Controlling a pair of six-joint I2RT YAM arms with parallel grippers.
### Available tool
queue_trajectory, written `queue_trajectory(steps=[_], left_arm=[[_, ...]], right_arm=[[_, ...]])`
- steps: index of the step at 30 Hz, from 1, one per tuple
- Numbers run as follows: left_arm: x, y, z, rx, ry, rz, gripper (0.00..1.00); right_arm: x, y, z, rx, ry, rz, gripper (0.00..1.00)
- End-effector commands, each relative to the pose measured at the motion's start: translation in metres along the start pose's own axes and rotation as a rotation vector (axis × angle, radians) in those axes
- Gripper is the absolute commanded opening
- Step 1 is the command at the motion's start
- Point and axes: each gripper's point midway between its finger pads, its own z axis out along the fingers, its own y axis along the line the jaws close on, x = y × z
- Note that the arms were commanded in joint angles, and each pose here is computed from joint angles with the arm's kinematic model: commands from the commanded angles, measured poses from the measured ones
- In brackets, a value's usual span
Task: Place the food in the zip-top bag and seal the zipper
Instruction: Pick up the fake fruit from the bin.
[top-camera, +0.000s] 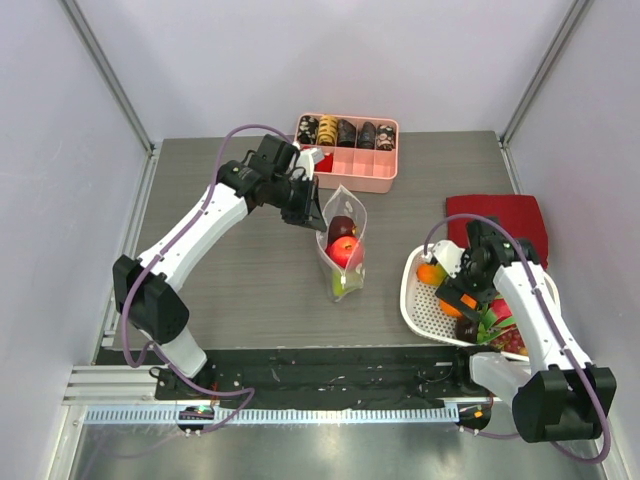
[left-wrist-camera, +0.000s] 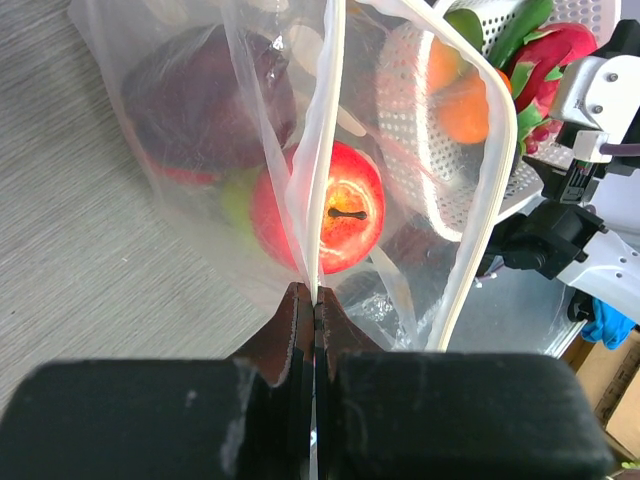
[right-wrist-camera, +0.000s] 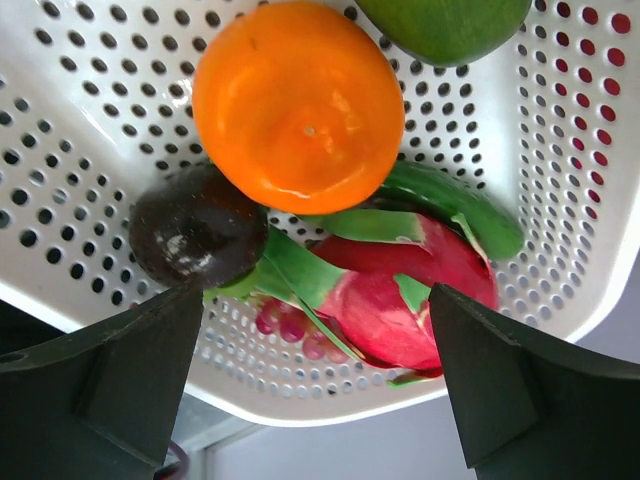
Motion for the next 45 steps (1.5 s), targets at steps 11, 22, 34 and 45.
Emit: queue_trajectory(steps=[11,22,34,45], left_arm=[[-0.008,-0.014,-0.010,0.037,-0.026,0.044,0.00],[-0.005,-0.010,-0.011,0.020,-0.020,0.055,0.00],[-0.004,-0.008,-0.006,0.022,-0.009,0.039,0.00],[-0.003,-0.010,-0.004,0.038,-0.001,0.032,0.00]], right_arm=[[-0.037,-0.013,0.018,-0.089,-0.085,-0.016,1.00],[-0.036,-0.002,0.061,-0.179,-0.036,0.016,0.99],[-0.027,0.011,0.047,-0.171,-0.053,0.027,0.65],[-0.113,-0.009,-0.066,-0.171,-0.455,0.072,0.59]])
